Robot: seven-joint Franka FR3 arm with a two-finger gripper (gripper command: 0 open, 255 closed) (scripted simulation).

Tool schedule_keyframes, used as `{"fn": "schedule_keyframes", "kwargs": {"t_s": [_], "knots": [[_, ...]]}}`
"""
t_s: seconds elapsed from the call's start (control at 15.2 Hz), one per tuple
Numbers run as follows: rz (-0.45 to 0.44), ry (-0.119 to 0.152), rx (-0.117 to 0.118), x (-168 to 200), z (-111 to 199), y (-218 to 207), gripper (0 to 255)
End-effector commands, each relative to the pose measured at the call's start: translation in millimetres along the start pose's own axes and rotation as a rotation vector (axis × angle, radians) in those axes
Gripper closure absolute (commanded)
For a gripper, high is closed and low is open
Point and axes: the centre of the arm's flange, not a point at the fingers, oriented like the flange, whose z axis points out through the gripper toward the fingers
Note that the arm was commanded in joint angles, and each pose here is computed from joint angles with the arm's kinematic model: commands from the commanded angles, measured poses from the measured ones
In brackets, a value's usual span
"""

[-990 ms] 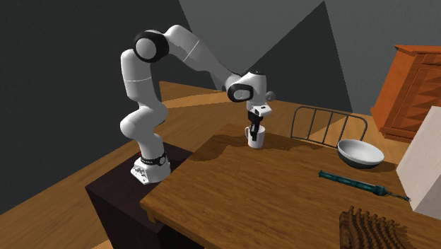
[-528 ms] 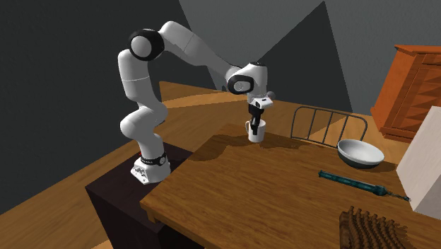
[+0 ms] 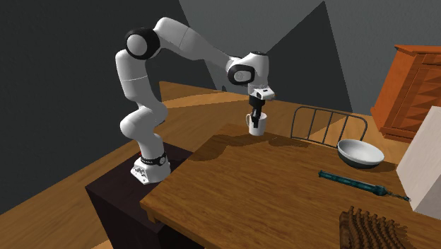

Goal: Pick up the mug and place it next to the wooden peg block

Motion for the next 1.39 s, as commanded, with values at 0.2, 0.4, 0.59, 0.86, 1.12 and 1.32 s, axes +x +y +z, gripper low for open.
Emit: {"fn": "schedule_keyframes", "kwargs": {"t_s": [0.2,0.4,0.59,0.86,1.12,1.32], "knots": [[0.000,0.000,0.000,0.6,-26.4,-1.9,255],[0.000,0.000,0.000,1.3,-42.2,-2.9,255],[0.000,0.000,0.000,1.9,-58.0,-3.9,255],[0.000,0.000,0.000,2.9,-79.0,-5.1,255],[0.000,0.000,0.000,21.2,-84.7,29.8,255],[0.000,0.000,0.000,39.3,-86.2,65.0,255]]}}
